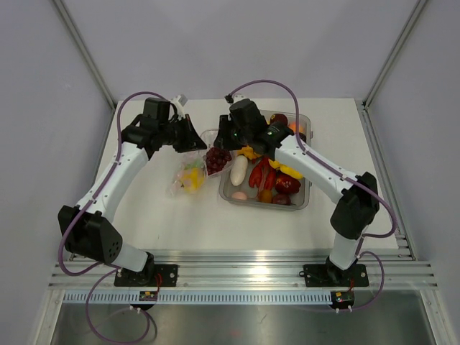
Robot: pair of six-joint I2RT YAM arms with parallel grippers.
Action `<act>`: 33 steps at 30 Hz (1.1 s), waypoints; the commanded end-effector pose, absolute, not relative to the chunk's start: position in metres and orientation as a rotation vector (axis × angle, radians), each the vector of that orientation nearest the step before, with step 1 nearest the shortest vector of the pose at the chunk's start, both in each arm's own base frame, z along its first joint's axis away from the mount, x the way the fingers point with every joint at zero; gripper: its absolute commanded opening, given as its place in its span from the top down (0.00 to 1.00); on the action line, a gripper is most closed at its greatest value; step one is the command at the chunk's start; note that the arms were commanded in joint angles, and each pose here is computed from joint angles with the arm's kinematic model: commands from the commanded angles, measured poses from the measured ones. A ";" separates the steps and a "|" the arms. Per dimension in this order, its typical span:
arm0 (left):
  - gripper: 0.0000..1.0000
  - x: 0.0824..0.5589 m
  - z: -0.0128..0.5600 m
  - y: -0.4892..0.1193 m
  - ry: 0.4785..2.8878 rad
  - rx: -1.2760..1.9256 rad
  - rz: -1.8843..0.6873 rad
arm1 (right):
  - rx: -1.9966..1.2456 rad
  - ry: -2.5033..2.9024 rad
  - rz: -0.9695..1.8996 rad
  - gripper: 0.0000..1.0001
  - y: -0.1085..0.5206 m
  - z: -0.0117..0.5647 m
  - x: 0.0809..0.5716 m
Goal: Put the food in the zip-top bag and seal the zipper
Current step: Place the fake fruit in the zipper food storage bag.
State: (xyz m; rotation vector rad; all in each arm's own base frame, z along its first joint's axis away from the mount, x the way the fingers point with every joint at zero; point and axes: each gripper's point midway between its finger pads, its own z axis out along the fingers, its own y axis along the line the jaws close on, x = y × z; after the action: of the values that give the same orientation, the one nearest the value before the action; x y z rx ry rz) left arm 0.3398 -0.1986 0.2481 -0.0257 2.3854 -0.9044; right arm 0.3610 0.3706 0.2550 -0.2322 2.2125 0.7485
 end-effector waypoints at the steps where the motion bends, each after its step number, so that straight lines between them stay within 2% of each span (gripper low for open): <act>1: 1.00 0.345 0.291 -0.207 2.252 0.019 -1.006 | -0.288 2.199 0.814 0.64 0.389 0.265 0.357; 2: 1.00 0.345 0.291 -0.207 2.252 0.018 -1.007 | -0.300 2.223 0.800 0.46 0.387 0.262 0.354; 3: 1.00 0.345 0.291 -0.206 2.251 0.017 -1.006 | -0.303 2.224 0.784 0.40 0.385 0.262 0.355; 6: 1.00 0.346 0.286 -0.204 2.261 0.005 -1.000 | -0.301 2.181 0.762 0.31 0.374 0.276 0.353; 12: 1.00 0.349 0.281 -0.194 2.267 -0.032 -0.987 | -0.162 2.099 0.592 0.35 0.320 0.298 0.357; 19: 1.00 0.351 0.279 -0.176 2.258 -0.083 -0.960 | -0.033 2.272 0.513 0.36 0.289 0.224 0.353; 23: 1.00 0.350 0.275 -0.173 2.262 -0.104 -0.953 | 0.000 2.373 0.479 0.26 0.292 0.182 0.351; 33: 1.00 0.346 0.274 -0.173 2.260 -0.106 -0.959 | 0.100 2.447 0.468 0.24 0.305 0.112 0.363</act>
State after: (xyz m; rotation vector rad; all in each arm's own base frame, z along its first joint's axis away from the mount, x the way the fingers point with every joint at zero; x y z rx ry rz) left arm 0.3459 -0.1695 0.2450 -0.1467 2.3634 -0.9134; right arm 0.3444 0.2921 0.1065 0.0238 2.5226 0.4114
